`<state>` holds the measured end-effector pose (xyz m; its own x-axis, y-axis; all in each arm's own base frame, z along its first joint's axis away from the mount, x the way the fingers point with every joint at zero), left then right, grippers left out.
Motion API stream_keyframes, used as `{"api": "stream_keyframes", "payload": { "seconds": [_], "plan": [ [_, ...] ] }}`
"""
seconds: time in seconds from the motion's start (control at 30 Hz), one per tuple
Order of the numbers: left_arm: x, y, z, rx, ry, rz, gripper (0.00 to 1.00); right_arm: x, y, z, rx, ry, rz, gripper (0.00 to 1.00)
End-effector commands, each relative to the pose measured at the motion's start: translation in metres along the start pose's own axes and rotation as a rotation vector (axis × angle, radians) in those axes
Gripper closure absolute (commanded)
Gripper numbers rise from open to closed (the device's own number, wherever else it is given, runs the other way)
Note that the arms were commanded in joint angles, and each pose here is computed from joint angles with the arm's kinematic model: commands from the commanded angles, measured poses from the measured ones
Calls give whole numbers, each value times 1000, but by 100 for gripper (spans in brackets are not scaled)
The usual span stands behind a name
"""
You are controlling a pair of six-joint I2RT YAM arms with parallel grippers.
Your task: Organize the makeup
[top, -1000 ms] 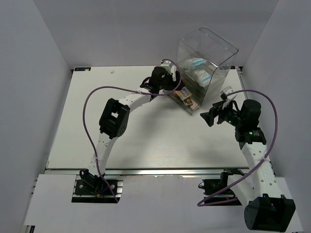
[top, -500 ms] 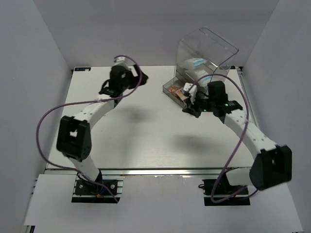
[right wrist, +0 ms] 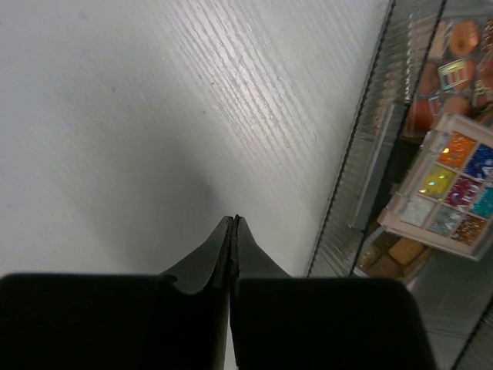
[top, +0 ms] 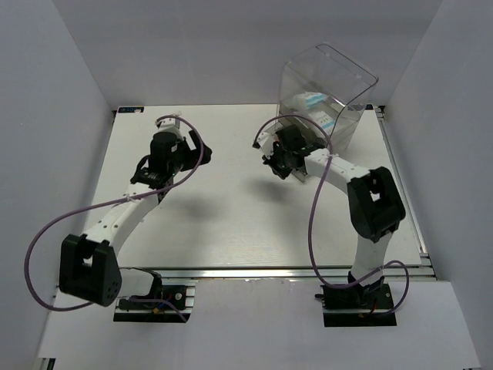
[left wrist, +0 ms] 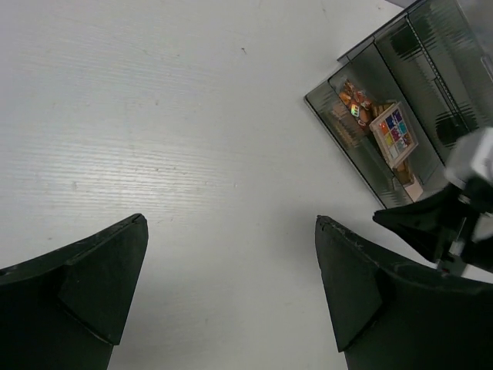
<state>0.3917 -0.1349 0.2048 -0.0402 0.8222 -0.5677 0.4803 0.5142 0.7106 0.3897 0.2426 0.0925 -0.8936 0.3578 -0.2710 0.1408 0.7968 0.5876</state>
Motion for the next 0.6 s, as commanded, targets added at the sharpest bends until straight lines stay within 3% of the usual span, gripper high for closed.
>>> {"api": "stream_keyframes", "payload": {
  "seconds": [0.0, 0.07, 0.37, 0.4, 0.43, 0.53, 0.57],
  "plan": [
    [4, 15, -35, -77, 21, 18, 2, -27, 6, 11, 32, -131, 35, 100],
    [9, 13, -45, -81, 38, 17, 2, -28, 9, 17, 23, -146, 29, 100],
    [28, -2, -78, -111, 62, -31, 2, -76, -38, 31, 242, -459, 16, 99],
    [28, -3, -77, -110, 63, -34, 2, -78, -39, 32, 243, -462, 18, 91],
    [29, -3, -79, -110, 63, -35, 2, -78, -40, 32, 242, -463, 25, 72],
    [29, 0, -80, -114, 75, -32, 2, -81, -43, 35, 246, -470, 39, 43],
    [29, 2, -81, -120, 78, -30, 2, -82, -45, 35, 250, -474, 41, 38]
  ]
}}
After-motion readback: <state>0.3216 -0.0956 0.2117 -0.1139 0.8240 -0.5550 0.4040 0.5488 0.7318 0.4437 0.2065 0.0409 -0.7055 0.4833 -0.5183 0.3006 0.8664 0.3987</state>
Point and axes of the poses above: each gripper's point midway between its finger pads, its own z axis out along the fingers, its own x axis along the line the jaws close on, y = z × x, the point moved 1 cm from there along -z, back along the fingers, and after that the axes turned 11 degrees about -z, right-handed, at the moved point
